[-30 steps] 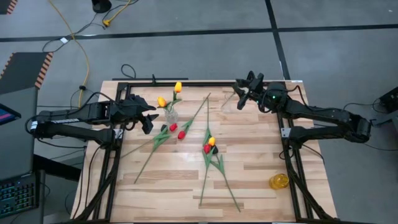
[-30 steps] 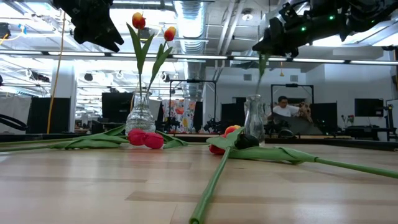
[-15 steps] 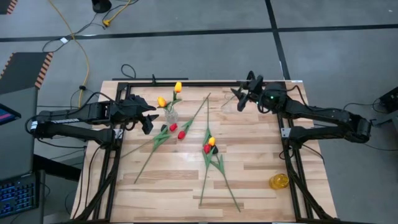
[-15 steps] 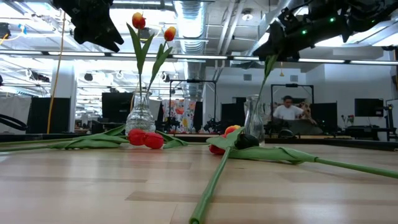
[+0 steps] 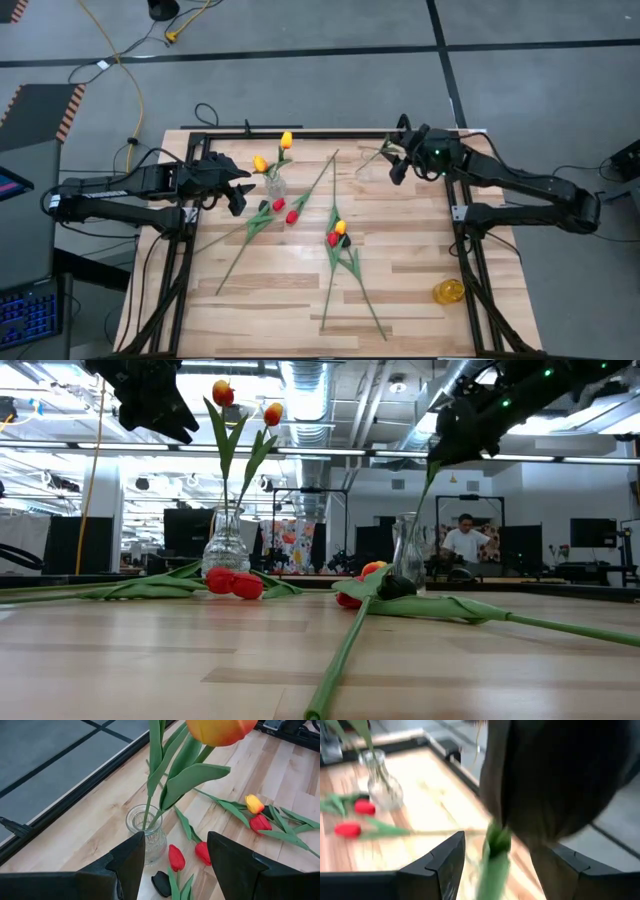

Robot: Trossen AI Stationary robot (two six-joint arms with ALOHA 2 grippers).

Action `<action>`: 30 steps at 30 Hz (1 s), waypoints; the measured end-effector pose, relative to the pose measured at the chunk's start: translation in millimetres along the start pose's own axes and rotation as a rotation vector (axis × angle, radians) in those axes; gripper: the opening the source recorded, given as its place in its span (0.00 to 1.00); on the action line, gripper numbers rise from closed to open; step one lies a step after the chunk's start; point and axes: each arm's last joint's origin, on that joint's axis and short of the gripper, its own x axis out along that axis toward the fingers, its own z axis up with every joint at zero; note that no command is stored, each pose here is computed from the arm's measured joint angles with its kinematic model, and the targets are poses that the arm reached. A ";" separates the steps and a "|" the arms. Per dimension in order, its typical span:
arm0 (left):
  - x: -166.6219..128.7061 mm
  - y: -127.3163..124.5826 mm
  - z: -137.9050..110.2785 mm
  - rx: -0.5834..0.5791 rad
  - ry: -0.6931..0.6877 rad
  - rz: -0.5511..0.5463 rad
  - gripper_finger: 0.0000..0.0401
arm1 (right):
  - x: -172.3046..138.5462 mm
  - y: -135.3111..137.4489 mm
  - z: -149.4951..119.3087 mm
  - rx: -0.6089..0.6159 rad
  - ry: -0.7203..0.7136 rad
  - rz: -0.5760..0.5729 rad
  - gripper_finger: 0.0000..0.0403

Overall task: Sort flowers into vase by color
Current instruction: Put the left red tulip into the yellow vase

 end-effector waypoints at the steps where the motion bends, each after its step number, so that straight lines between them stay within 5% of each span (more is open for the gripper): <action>1: 0.0 0.0 0.0 0.000 0.000 0.000 0.50 | -1.6 -0.3 -0.5 -0.006 0.030 0.001 0.61; 18: -0.2 0.6 -9.1 -0.066 0.115 -0.051 0.50 | -30.7 -5.0 -4.5 0.048 0.420 -0.012 0.61; 30: 34.9 2.6 -60.2 -0.134 0.315 -0.055 0.50 | -34.6 -2.0 -10.3 0.052 0.493 0.009 0.61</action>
